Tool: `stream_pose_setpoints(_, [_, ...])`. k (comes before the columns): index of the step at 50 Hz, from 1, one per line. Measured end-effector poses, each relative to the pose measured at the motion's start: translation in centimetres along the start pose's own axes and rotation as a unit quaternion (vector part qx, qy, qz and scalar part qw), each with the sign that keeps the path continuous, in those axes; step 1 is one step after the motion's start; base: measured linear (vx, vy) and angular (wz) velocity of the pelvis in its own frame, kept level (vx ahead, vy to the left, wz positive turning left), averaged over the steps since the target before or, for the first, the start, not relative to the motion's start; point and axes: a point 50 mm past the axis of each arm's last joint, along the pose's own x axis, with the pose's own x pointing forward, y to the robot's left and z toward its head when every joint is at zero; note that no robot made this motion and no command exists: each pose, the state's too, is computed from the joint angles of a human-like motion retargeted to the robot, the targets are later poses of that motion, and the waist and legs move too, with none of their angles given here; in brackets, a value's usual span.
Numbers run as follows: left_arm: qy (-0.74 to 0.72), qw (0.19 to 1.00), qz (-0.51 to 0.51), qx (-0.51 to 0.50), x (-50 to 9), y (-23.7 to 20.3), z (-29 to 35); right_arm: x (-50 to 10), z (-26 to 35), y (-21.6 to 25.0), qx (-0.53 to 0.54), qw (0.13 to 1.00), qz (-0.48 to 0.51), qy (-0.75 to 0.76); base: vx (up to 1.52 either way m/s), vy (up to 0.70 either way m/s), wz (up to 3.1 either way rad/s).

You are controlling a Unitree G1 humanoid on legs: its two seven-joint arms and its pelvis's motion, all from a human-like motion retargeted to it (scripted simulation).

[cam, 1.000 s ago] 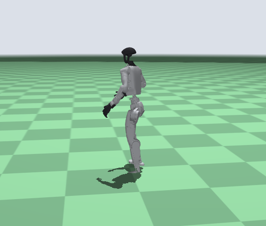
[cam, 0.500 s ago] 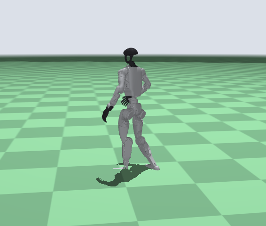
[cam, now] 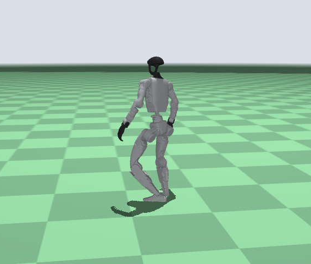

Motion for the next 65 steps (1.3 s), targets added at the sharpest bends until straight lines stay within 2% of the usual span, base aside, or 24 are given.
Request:
stream_pose_setpoints(10, [0.011, 1.000, -0.024, -0.006, -0.2, -1.1, -0.8, -0.1, -0.1, -2.1, 0.016, 0.999, -0.037, 0.002, -0.07, 0.09, 0.18])
stream_pose_setpoints(30, [-0.012, 0.998, -0.060, 0.008, 0.4, -2.5, 0.8, 1.0, 5.2, 0.9, -0.017, 0.995, 0.053, -0.082, -0.07, 0.12, 0.09])
stream_pose_setpoints(47, [-0.075, 0.997, 0.010, 0.029, 0.4, 2.7, 4.5, 0.2, -0.2, 4.3, -0.014, 0.993, 0.110, 0.026, -0.02, -0.02, -0.27])
stream_pose_setpoints(57, [-0.121, 0.992, -0.031, 0.016, 0.1, 2.1, 6.1, -0.4, -2.5, 3.8, 0.005, 0.992, 0.108, 0.063, 0.04, -0.12, -0.51])
stream_pose_setpoints(65, [-0.107, 0.992, -0.071, -0.003, -0.4, 0.5, 4.6, 0.2, -0.7, 2.3, 0.000, 0.996, 0.090, 0.029, 0.08, -0.13, -0.74])
